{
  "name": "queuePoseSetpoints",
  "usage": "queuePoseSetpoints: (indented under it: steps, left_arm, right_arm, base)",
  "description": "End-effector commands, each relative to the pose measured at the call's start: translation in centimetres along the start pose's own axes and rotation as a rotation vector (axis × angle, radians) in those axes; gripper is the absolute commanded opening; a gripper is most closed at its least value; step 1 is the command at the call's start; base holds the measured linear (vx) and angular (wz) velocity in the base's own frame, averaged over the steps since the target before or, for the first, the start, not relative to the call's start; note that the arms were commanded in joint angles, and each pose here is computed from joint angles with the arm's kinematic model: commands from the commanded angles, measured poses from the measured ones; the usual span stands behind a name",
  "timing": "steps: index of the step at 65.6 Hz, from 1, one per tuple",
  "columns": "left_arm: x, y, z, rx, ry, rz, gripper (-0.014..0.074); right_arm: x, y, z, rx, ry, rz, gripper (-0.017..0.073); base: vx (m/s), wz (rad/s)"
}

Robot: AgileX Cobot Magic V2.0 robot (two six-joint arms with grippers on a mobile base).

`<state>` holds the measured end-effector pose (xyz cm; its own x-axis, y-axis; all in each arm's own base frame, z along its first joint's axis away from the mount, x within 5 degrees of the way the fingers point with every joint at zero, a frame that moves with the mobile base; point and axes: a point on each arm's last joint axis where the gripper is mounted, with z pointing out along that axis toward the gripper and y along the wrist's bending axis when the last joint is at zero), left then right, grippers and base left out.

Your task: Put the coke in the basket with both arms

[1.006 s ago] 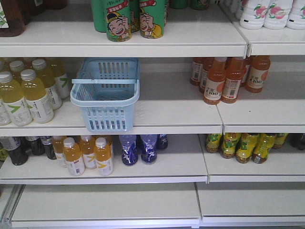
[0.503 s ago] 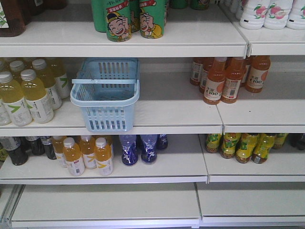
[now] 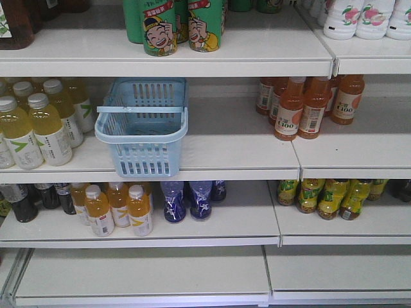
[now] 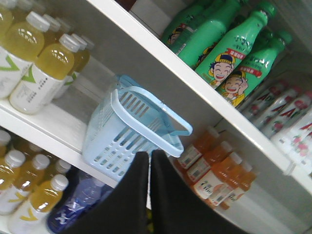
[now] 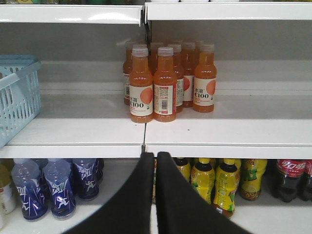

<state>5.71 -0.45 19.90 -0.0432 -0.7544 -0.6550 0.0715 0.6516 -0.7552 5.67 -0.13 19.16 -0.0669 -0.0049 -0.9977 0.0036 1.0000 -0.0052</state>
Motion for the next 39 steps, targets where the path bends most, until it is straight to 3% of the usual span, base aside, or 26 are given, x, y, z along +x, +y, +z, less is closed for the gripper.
queuePoseSetpoints:
  steps: [1, 10, 14, 17, 22, 23, 24, 29, 32, 34, 39]
  left_arm:
    - [-0.6, -0.7, -0.2, 0.085, -0.063, -0.09, -0.0006]
    - [-0.6, -0.7, -0.2, 0.085, -0.064, -0.095, -0.0006]
    - [-0.7, -0.8, -0.2, 0.099, -0.072, -0.158, -0.0006]
    - [-1.0, -1.0, -0.3, 0.129, -0.093, -0.267, -0.0006]
    - [-2.0, -1.6, -0.5, 0.235, -0.163, -0.541, -0.0006]
    - [-2.4, -1.9, -0.7, 0.278, -0.189, -0.617, -0.0006]
    - [-2.7, -2.0, -0.8, 0.31, -0.207, -0.658, -0.0006]
    - [-4.9, -3.8, -2.1, 0.582, -0.323, -0.828, -0.0006]
    - [-6.1, -5.2, -3.0, 0.729, -0.355, -0.847, -0.0006]
    - [-6.9, -6.3, -3.6, 0.801, -0.368, -0.832, -0.0006]
    - [-8.7, -9.5, -4.8, 0.901, -0.367, -0.685, -0.0006]
  right_arm:
    - [-0.5, 0.1, -0.1, -0.009, -0.08, -0.017, -0.0004]
    - [-0.5, 0.1, -0.1, -0.009, -0.08, -0.017, -0.0004]
    - [-0.5, 0.1, -0.1, -0.009, -0.08, -0.017, -0.0004]
    - [-0.5, 0.1, -0.1, -0.009, -0.08, -0.017, -0.0004]
    - [-0.5, 0.1, -0.1, -0.009, -0.08, -0.017, -0.0004]
    - [-0.5, 0.1, -0.1, -0.009, -0.08, -0.017, -0.0004]
    - [-0.5, 0.1, -0.1, -0.009, -0.08, -0.017, -0.0004]
    - [-0.5, 0.1, -0.1, -0.009, -0.08, -0.017, -0.0004]
    - [-0.5, 0.1, -0.1, -0.009, -0.08, -0.017, -0.0004]
    - [-0.5, 0.1, -0.1, -0.009, -0.08, -0.017, -0.0004]
    - [-0.5, 0.1, -0.1, -0.009, -0.08, -0.017, -0.0004]
  base:
    - [0.0, 0.0]
    - [0.0, 0.0]
    - [0.0, 0.0]
    - [0.0, 0.0]
    - [0.0, 0.0]
    - [0.0, 0.0]
    - [0.0, 0.0]
    - [0.0, 0.0]
    - [0.0, 0.0]
    - [0.0, 0.0]
    - [0.0, 0.0]
